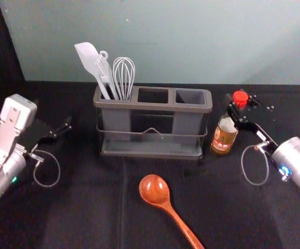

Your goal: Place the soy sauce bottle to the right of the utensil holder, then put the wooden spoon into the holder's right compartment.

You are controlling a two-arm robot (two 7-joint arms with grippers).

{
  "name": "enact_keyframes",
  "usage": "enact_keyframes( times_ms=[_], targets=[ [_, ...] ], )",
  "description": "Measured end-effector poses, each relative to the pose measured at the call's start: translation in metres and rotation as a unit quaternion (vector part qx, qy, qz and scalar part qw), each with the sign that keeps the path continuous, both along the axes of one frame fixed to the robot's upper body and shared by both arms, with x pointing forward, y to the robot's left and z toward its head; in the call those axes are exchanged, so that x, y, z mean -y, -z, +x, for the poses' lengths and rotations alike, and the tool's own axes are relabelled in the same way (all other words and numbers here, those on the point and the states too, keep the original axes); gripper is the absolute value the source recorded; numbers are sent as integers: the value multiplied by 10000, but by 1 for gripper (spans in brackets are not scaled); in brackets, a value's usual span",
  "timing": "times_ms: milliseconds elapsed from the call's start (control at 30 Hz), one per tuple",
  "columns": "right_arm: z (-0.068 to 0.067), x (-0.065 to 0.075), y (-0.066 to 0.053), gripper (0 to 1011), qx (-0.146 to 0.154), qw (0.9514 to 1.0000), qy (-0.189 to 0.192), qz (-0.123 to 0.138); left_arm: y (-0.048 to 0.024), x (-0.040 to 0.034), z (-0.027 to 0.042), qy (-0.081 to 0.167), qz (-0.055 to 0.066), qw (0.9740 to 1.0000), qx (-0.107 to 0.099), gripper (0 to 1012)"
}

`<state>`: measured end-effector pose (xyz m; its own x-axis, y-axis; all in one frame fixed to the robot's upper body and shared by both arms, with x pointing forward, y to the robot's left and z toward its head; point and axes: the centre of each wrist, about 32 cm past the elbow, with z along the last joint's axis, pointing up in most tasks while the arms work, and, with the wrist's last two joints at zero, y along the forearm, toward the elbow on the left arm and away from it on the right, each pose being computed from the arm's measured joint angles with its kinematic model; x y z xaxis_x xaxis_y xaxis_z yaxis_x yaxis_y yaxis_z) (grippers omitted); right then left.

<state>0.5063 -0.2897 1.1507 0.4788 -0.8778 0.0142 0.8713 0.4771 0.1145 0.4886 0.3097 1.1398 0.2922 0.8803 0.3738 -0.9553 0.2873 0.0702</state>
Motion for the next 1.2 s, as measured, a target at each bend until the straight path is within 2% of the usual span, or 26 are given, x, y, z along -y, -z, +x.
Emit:
enact_keyframes(
  times_ms=[300,1033,1200],
  targets=[
    [99,-70,3,382,4,10000,-38,-9,0,0,0,0,0,10000,0,1005],
    [104,-150,-32,384,60,9998,-172,-61,0,0,0,0,0,10000,0,1005],
    [105,-155,-33,533,55,9998,-165,-55,0,0,0,0,0,10000,0,1005]
  ],
)
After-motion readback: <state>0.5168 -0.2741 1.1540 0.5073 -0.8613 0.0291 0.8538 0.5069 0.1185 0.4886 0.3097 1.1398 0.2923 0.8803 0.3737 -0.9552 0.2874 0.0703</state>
